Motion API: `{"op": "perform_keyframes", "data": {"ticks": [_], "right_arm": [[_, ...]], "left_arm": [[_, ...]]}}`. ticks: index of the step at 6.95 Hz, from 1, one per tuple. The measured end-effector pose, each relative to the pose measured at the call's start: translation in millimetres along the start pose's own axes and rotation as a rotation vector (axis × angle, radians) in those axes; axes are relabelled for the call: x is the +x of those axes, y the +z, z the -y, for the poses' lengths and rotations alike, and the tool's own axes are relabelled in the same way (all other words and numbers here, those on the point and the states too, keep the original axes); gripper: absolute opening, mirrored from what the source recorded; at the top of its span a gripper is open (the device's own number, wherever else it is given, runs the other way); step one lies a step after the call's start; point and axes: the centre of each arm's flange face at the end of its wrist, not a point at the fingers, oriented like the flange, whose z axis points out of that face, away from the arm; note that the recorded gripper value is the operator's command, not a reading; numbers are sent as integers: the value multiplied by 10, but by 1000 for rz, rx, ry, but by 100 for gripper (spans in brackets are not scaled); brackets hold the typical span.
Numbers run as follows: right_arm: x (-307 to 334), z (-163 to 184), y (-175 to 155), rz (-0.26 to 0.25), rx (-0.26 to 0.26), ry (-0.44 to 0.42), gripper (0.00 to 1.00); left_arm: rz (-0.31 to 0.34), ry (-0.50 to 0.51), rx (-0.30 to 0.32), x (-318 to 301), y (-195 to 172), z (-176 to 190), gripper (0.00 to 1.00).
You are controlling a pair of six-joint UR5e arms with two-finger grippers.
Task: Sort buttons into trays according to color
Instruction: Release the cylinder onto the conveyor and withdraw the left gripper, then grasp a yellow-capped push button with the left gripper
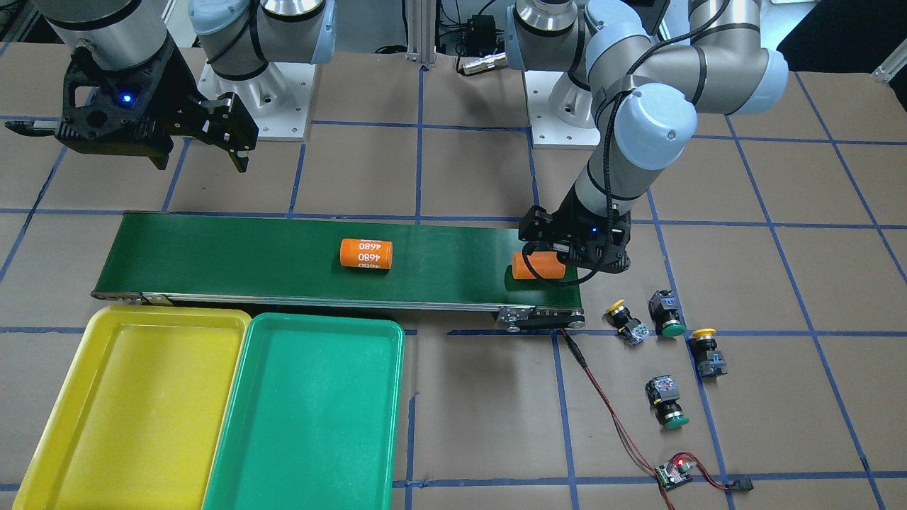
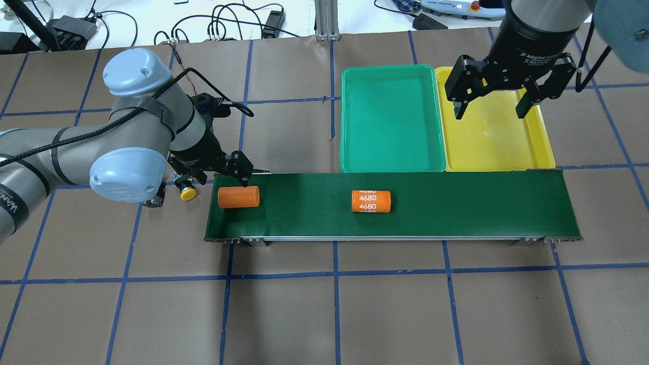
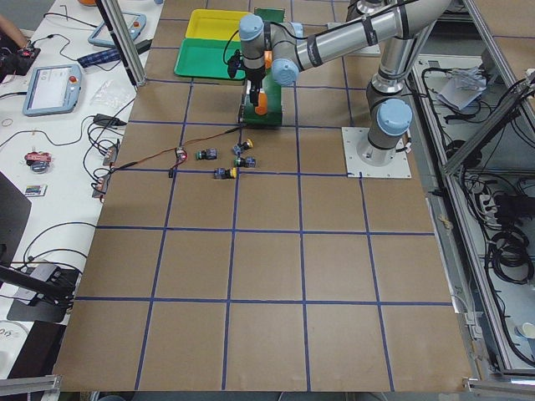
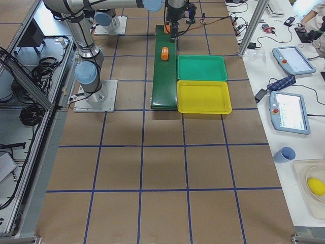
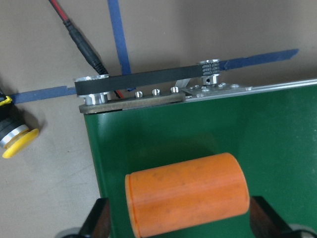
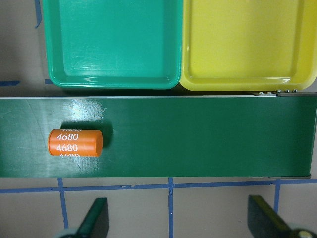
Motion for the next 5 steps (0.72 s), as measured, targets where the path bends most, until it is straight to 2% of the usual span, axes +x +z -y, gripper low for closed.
{"op": "perform_keyframes", "data": {"ticks": [2, 3, 5], "right_arm": [[0, 0, 3, 0, -1, 0, 100], [0, 0, 3, 0, -1, 0, 100], [0, 0, 4, 0, -1, 0, 100]], "left_arm": [[65, -48, 12, -355, -587, 173, 100], [94, -99, 23, -774, -735, 285, 100], [118, -146, 55, -1659, -634, 460, 100]]}}
